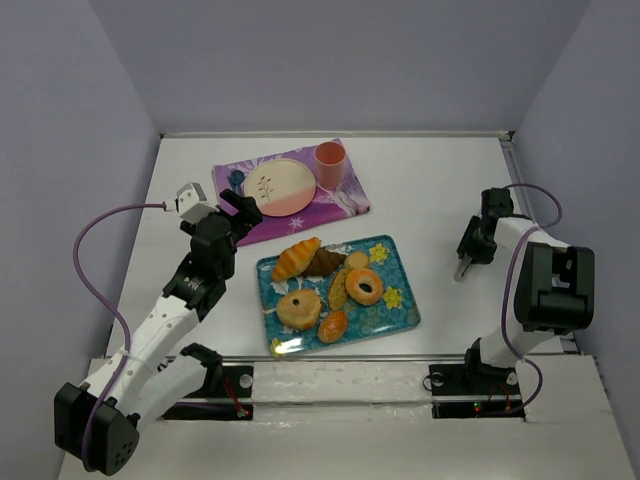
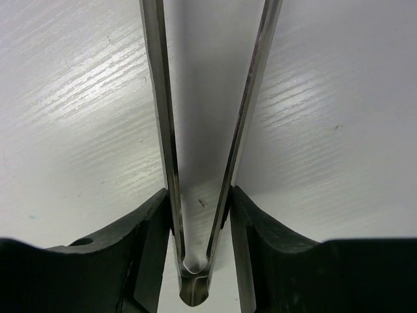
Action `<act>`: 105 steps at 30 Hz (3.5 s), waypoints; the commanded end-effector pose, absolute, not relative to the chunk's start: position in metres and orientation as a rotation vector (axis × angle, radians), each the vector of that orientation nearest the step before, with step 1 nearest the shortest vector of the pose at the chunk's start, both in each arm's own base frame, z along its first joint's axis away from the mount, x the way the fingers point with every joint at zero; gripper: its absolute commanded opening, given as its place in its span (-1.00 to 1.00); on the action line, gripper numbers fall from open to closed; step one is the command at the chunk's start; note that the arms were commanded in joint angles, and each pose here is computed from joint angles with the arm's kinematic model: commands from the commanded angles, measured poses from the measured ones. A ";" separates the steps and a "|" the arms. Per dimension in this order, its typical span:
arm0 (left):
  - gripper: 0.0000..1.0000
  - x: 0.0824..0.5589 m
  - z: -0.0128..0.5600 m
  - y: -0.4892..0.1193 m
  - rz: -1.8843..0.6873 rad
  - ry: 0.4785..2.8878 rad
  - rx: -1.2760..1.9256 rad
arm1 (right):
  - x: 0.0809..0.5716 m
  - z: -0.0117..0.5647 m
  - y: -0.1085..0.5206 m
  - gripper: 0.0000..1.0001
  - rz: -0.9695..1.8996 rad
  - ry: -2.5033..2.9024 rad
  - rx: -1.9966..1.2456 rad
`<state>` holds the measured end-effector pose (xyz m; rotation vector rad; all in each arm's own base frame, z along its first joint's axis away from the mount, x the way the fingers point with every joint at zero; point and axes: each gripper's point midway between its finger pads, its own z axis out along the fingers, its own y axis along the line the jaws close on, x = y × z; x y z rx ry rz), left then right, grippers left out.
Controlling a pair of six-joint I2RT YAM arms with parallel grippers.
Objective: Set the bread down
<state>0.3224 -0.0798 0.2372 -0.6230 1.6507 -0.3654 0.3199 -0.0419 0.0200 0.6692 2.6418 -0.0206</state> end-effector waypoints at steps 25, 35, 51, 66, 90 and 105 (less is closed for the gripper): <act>0.98 0.303 0.279 -0.082 -0.524 1.524 -0.589 | 0.281 0.220 0.042 -0.57 0.474 2.277 0.215; 0.98 0.286 0.287 -0.082 -0.580 1.507 -0.576 | 0.225 0.242 0.093 -0.54 0.657 2.351 0.028; 0.98 0.272 0.265 -0.082 -0.569 1.591 -0.558 | 0.117 0.206 0.127 -0.12 0.896 2.622 -0.171; 0.98 0.273 0.263 -0.083 -0.564 1.603 -0.557 | 0.110 0.176 0.127 -0.05 0.909 2.692 -0.132; 0.86 0.269 0.264 -0.082 -0.580 1.589 -0.555 | 0.143 0.182 0.137 -0.80 0.936 2.606 -0.049; 0.83 0.266 0.271 -0.081 -0.599 1.564 -0.555 | 0.160 0.272 0.148 -0.87 0.999 2.374 -0.158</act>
